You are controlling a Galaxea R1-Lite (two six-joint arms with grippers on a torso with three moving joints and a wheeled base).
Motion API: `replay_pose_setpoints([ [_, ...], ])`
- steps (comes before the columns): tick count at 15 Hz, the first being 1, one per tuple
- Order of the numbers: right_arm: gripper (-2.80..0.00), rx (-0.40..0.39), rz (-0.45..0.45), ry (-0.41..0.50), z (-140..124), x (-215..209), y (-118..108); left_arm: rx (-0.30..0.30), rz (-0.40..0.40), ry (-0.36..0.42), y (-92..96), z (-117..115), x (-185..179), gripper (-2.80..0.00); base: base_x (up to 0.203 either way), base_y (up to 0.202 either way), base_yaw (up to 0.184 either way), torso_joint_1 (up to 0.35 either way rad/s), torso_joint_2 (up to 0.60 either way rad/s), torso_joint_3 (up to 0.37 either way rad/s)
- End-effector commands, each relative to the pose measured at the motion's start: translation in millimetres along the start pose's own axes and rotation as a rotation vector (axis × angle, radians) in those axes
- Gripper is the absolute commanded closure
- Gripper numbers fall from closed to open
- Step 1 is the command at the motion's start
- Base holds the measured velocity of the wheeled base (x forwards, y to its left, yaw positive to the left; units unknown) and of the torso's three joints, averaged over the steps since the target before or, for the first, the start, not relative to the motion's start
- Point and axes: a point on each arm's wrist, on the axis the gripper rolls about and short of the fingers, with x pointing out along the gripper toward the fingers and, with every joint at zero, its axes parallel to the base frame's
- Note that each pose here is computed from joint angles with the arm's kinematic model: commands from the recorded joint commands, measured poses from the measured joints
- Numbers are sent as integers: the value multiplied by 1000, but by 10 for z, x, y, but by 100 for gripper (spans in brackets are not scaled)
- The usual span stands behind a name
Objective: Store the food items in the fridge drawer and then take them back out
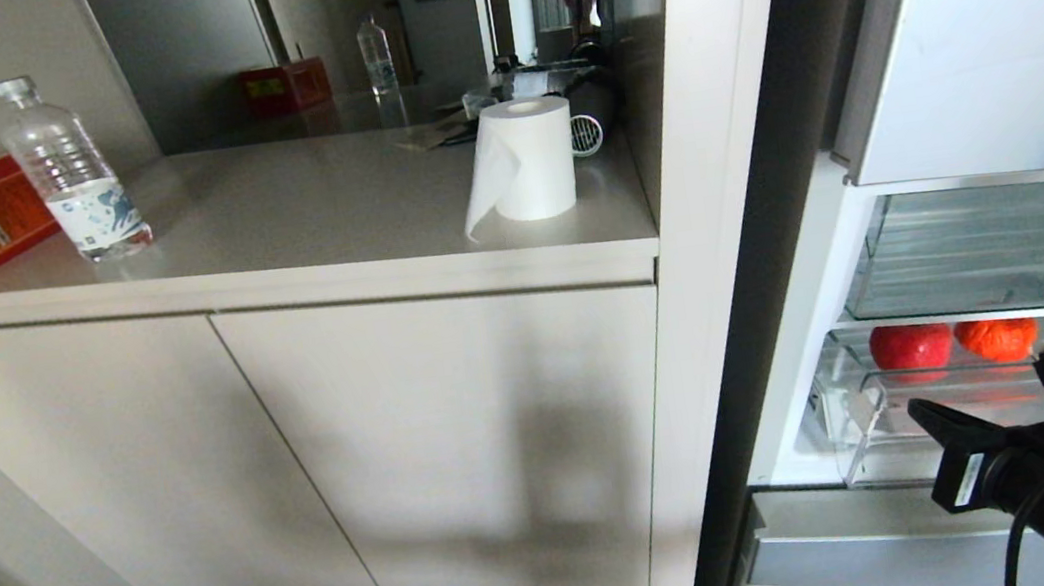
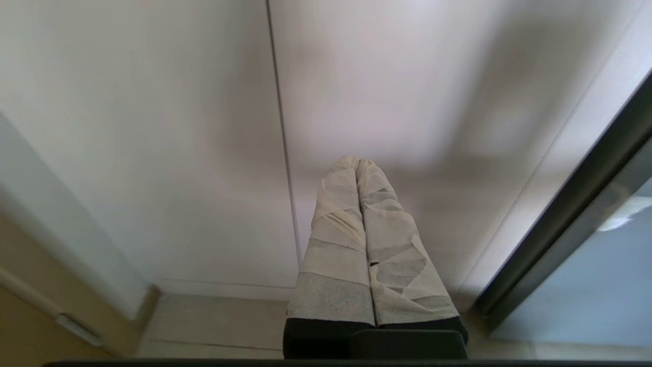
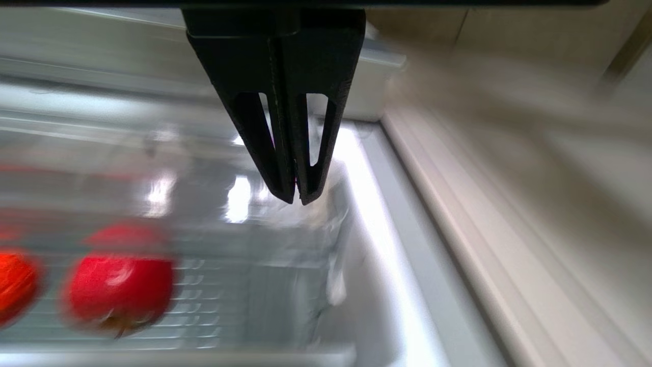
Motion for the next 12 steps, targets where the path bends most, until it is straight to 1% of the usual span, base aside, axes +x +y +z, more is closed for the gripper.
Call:
replay_pose_setpoints([
  [1,0,0,7,3,12,-27,-1,0,-2,0,1,0,0,0,0,0,0,0,0,0],
  [2,0,-4,9,26,-13,-26,-2,0,-2,0,1,0,0,0,0,0,0,0,0,0],
  [3,-280,-5,11,29,-17,-24,-1,0,-2,0,1,0,0,0,0,0,0,0,0,0],
  [4,-280,-1,14,20,-5,-21,4,0,-2,0,1,0,0,0,0,0,0,0,0,0],
  [7,-280,21,17,-82,170,-39,14,0,-2,0,1,0,0,0,0,0,0,0,0,0],
  [8,-280,25,7,-102,209,-22,2,0,-2,0,1,0,0,0,0,0,0,0,0,0],
  [9,-280,27,-7,-120,246,-14,-21,0,-2,0,1,0,0,0,0,0,0,0,0,0],
  [10,-280,12,-30,-127,267,4,-60,0,-2,0,1,0,0,0,0,0,0,0,0,0],
  [12,-280,-9,-100,-118,300,79,-176,0,-2,0,1,0,0,0,0,0,0,0,0,0],
])
